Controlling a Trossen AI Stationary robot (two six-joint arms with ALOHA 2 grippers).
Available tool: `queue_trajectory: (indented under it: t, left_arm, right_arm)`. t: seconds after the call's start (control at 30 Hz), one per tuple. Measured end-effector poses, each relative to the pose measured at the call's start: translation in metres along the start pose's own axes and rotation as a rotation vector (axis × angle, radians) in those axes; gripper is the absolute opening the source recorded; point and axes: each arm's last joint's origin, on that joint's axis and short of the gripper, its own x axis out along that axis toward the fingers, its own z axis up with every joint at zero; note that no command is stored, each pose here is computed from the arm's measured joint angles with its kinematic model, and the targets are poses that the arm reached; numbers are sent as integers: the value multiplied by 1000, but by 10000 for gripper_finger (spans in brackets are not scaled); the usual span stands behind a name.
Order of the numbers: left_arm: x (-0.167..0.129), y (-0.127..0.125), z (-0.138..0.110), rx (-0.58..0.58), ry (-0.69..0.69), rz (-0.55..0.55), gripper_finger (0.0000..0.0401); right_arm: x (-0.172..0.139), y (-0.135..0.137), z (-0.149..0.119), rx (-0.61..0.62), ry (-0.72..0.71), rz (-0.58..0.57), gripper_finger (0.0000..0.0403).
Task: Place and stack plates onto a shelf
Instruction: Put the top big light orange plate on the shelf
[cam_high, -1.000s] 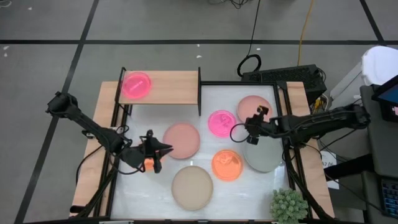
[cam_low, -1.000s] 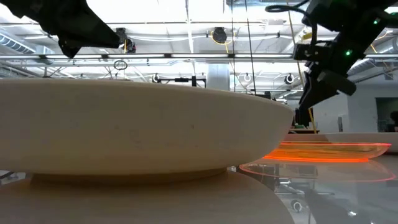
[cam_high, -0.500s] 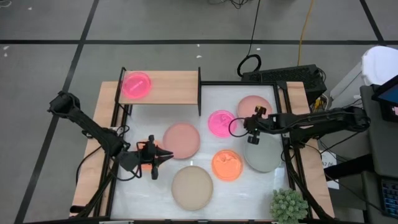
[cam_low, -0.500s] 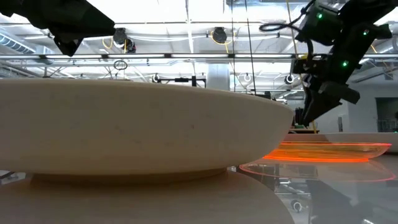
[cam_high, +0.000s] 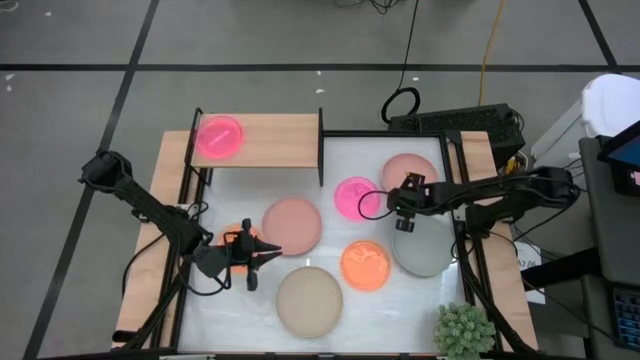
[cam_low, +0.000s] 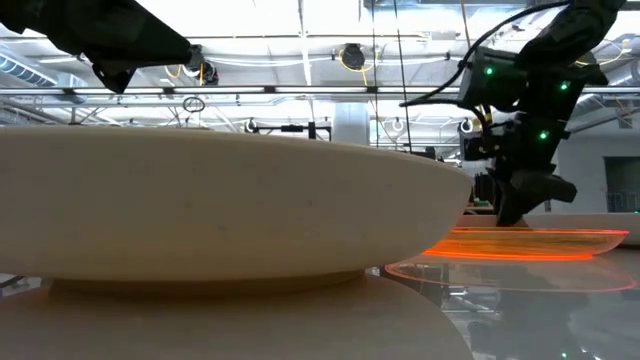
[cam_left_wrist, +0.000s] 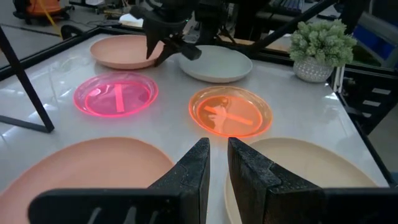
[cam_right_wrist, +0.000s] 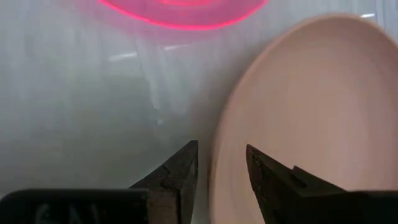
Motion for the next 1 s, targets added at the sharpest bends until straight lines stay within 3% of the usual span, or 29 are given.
queue_trajectory:
  t: [0.37, 0.7, 1.0]
  left_arm:
    - [0, 0, 0, 16, 1, -1, 63]
    - [0, 0, 0, 16, 3, -1, 63]
    - [0, 0, 0, -21, 3, -1, 63]
  right_arm:
    - [4, 0, 1, -8, 11, -4, 7]
    - [-9, -4, 3, -5, -60, 2, 4]
    - [-42, -9, 31, -27, -149, 12, 2]
